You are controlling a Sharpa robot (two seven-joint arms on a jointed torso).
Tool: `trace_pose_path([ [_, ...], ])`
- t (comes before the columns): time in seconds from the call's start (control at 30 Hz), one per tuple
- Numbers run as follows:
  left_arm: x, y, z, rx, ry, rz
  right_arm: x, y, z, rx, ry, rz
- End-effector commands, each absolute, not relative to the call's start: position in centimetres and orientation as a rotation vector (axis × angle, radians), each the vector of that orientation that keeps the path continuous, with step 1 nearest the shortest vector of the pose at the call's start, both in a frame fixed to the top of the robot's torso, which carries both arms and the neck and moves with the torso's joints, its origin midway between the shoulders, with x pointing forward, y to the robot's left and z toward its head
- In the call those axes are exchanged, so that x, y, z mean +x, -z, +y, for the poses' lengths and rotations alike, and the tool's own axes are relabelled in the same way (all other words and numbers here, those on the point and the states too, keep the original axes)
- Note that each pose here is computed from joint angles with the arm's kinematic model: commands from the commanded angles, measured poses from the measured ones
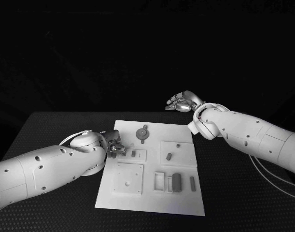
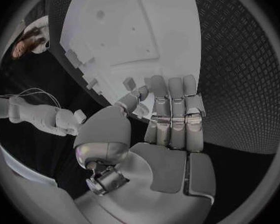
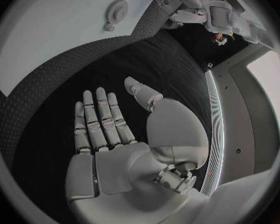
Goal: Assemble the parts on the task board
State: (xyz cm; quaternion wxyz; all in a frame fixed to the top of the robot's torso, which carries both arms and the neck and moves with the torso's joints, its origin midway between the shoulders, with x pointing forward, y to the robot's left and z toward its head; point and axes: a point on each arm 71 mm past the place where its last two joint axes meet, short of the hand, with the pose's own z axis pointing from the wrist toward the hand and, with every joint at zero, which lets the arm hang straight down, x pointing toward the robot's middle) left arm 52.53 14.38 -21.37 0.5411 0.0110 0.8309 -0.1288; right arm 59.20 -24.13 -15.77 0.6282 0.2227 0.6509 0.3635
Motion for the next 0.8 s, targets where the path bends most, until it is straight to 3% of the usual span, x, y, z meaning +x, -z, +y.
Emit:
trace_pose_path([
  [0.03,52.4,22.3,15.3,0.031,0.236,2.018,59.2,15.8,-24.0,0.498,-0.846,1.497],
  [0.57,52.5,22.2,14.3,0.063,0.241,2.033,59.2,15.8,-23.9,0.497,-0.848,1.499],
  [0.8,52.4,22.1,12.7,0.144,0.226,2.035,59.2,15.8,-23.8,0.497,-0.848,1.499],
])
